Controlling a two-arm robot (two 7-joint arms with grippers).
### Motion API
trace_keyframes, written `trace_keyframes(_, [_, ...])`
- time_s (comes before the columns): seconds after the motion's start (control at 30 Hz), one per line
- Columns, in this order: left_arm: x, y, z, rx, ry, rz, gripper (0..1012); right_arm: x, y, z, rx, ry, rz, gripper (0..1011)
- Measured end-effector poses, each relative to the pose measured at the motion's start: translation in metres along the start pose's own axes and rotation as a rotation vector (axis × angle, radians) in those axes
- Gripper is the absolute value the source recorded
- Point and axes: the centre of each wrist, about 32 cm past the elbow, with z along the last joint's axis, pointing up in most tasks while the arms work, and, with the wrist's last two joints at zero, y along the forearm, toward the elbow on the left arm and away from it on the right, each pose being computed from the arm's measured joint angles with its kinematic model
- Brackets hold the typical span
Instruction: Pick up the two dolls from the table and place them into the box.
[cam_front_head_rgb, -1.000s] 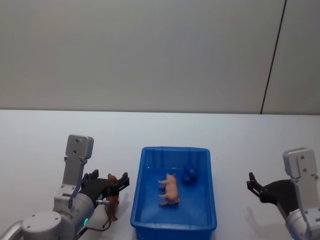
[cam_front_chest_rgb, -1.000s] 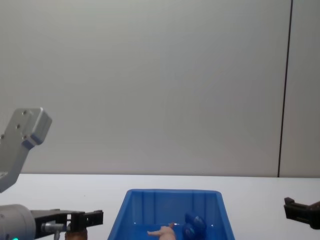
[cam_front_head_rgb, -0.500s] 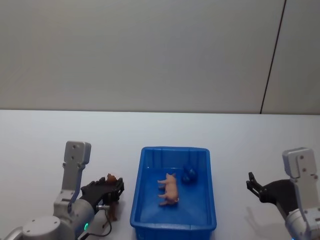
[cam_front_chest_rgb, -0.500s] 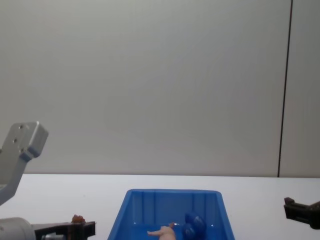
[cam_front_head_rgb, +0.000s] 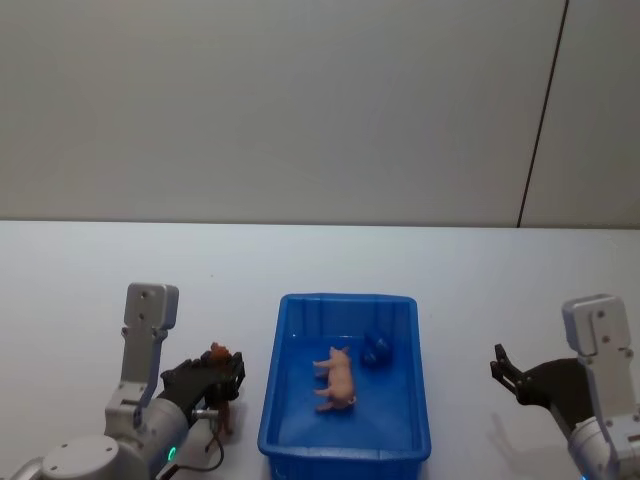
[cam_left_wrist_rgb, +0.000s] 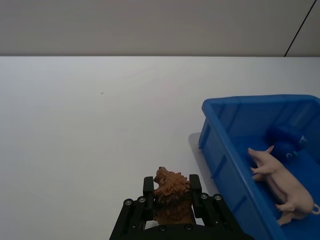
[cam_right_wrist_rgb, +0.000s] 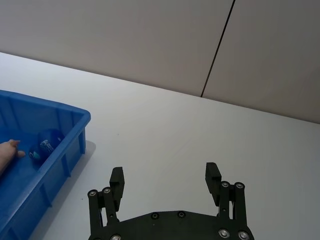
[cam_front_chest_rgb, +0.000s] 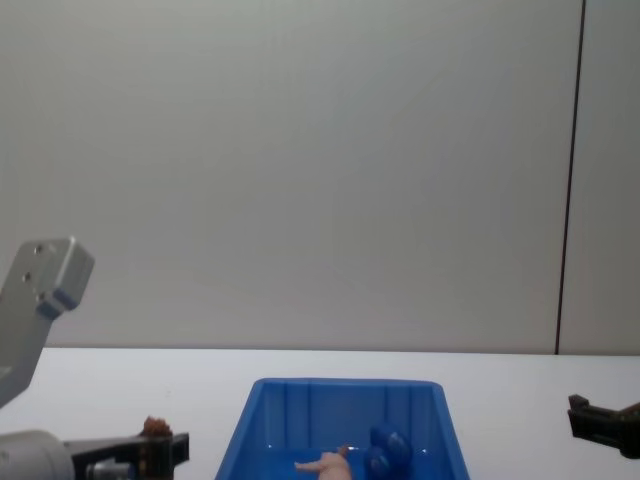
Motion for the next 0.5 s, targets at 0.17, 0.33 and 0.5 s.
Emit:
trace_keyframes(0.17, [-0.0032, 0.0016, 0.009, -0.043, -0.03, -0.021, 411, 0.0, 0.0, 0.0, 0.0, 0.0, 0.0, 1001])
trace_keyframes(0.33, [-0.0065, 0.0028, 0.0208, -0.086, -0.066, -0.053, 411, 0.0, 0.0, 0.0, 0.0, 0.0, 0.0, 1001])
trace_keyframes(0.5, [-0.0107, 0.0038, 0.0367, -0.132, -0.111, -0.107, 411, 0.0, 0.0, 0.0, 0.0, 0.0, 0.0, 1001])
